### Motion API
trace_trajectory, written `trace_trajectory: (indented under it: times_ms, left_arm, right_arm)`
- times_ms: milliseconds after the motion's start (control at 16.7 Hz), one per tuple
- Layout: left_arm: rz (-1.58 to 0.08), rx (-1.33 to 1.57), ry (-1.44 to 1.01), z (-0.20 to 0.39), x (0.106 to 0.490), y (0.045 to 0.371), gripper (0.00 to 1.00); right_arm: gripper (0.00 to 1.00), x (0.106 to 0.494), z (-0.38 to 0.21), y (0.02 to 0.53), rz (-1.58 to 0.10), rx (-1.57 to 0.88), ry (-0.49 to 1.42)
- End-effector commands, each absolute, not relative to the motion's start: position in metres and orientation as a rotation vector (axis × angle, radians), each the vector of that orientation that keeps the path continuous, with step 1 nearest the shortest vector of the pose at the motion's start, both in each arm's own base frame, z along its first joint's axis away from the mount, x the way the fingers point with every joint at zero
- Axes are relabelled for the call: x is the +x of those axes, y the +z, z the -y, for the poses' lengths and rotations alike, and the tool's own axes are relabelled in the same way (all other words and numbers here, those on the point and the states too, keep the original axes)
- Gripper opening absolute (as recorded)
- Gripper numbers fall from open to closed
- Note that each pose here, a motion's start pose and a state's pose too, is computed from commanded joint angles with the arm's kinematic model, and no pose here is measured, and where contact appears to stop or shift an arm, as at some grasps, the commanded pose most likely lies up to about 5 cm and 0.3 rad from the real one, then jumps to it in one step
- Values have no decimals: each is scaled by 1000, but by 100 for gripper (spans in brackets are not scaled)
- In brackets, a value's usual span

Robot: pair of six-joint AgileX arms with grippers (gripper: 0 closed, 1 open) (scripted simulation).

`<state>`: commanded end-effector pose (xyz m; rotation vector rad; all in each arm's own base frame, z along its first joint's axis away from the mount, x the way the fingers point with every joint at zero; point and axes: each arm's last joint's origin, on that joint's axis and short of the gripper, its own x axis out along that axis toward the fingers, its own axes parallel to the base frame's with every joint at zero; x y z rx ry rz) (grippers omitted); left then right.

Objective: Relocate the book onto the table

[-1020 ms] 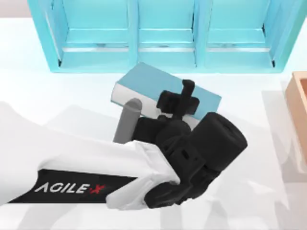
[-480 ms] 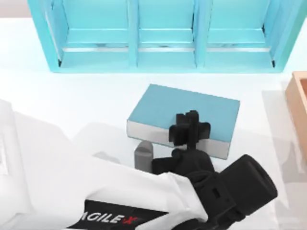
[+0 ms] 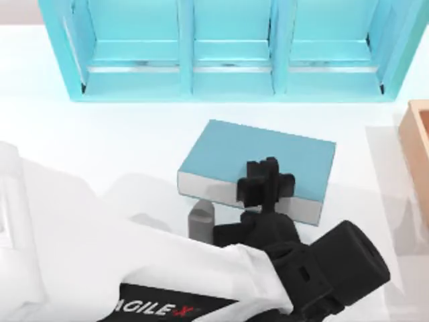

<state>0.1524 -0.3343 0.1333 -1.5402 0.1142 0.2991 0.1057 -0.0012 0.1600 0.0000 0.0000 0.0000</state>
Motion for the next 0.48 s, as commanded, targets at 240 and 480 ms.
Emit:
trace_trajectory:
  times_ms: [240,480]
  left_arm:
    - [-112,-1544,297,335,150,134,0]
    - [-113,-1532,303,334,151,123,0]
  right_arm:
    - [100,106,1,160,0,0,0]
    - [100,106,1,160,0,0,0]
